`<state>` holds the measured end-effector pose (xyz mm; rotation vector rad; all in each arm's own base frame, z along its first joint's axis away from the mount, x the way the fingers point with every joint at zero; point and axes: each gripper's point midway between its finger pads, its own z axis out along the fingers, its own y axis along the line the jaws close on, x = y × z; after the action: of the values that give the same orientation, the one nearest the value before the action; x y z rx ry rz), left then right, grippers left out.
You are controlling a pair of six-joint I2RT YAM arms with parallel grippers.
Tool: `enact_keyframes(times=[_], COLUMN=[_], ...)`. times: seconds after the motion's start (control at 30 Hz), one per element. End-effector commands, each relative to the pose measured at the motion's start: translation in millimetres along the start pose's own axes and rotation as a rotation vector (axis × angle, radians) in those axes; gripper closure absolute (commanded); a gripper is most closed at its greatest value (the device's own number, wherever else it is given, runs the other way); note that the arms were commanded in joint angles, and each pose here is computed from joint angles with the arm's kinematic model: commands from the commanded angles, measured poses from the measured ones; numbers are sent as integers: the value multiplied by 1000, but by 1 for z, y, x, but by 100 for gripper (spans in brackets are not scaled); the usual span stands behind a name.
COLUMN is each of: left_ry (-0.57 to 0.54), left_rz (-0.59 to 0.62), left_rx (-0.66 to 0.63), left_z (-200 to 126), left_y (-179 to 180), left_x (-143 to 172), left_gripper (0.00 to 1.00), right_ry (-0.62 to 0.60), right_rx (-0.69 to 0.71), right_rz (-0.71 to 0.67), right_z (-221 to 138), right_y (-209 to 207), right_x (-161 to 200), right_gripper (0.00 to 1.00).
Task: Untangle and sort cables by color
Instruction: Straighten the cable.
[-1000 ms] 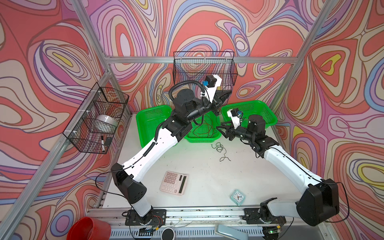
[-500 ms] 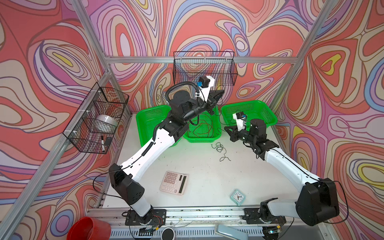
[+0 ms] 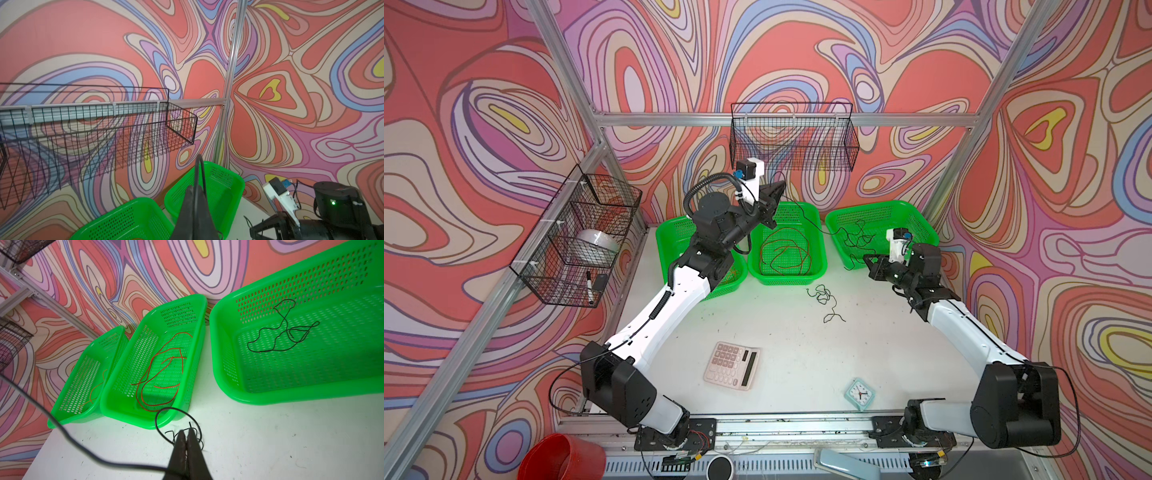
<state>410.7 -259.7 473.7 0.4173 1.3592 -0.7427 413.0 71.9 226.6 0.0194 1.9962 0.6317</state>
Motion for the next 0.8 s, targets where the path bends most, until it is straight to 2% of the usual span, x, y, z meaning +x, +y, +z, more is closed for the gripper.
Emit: enact_keyframes(times=[0.0,0.17,0.3,0.43,0.67,0.77], left_ry=[-7,120,240,313,391,420], left_rz=[-76,-115,-240,-369,-358,-355], left_rx=[-59,-97,-8,43,71,72], left_z=[-10,-14,-6,3,11,9], left_y=[28,47,38,31,13,9], left_x=[11,64,110,147,191,204], left_gripper=[100,100,99,82,45,37], right_ry=[-56,-113,-169,-236,-363,-430], right_rx=[55,68,44,-6,11,13], right_rz=[89,136,135,129,104,95], right_z=[-10,-12,-2,8,13,18], right_y=[-12,-22,-21,-15,-30,-40], right_x=[-19,-39,-67,-104,-153,-167], right_gripper=[100,100,100,100,100,100])
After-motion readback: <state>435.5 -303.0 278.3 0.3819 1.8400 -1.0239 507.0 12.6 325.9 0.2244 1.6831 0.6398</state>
